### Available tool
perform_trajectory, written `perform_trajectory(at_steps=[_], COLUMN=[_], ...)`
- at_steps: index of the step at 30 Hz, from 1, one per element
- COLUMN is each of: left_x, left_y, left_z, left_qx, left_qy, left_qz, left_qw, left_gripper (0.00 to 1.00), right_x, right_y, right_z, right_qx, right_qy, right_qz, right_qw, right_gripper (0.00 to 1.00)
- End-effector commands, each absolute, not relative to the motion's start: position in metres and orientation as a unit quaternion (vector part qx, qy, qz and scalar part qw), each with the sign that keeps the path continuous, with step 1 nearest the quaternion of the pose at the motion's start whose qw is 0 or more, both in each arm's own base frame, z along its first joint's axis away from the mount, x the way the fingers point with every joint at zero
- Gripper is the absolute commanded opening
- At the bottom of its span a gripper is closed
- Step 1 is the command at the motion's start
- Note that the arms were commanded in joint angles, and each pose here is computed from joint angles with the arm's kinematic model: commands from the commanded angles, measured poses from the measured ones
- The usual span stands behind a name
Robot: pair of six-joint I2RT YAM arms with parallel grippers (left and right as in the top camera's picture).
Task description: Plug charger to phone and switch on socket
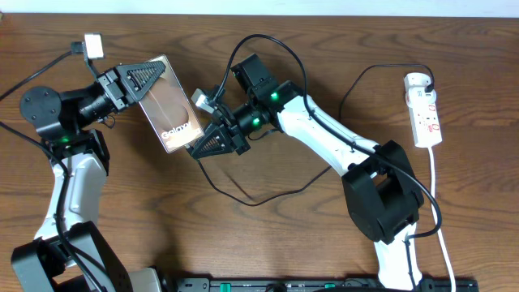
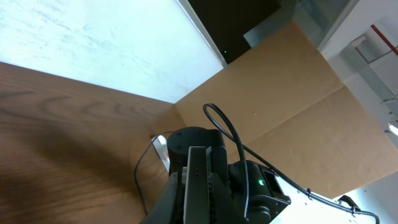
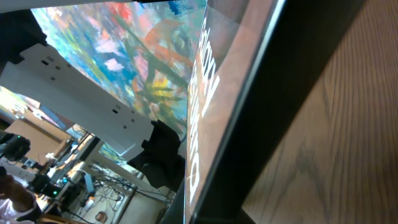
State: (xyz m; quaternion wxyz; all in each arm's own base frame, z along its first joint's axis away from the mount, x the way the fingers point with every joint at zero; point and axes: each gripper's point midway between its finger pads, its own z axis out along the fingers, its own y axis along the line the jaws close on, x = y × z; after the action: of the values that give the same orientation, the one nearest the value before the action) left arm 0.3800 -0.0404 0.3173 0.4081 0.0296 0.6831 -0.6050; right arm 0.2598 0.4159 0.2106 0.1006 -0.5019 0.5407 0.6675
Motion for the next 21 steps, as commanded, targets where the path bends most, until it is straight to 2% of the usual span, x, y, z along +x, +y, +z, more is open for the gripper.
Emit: perform_trajectory(at_steps=[1, 21], left_x=[0.3676, 0.3744], left_y=[-0.0503, -0.0465], left_z=[0.3160, 0.3186], left_qx=[0.068, 0.053], left_qy=[0.687, 0.683], left_qz=[-0.608, -0.602], left_qw=[0.392, 0.410], left_gripper=[0.07, 0.06], right_x=[0.2645, 0.2715], right_y=[0.4119, 0.4120], right_z=[0.2190, 0.2220], right_qx=[-0.498, -0.486], right_qy=[0.533, 0.543], right_qz=[0.676, 0.678], right_qw=[0.104, 0.098], right_gripper=[0.01, 0.01])
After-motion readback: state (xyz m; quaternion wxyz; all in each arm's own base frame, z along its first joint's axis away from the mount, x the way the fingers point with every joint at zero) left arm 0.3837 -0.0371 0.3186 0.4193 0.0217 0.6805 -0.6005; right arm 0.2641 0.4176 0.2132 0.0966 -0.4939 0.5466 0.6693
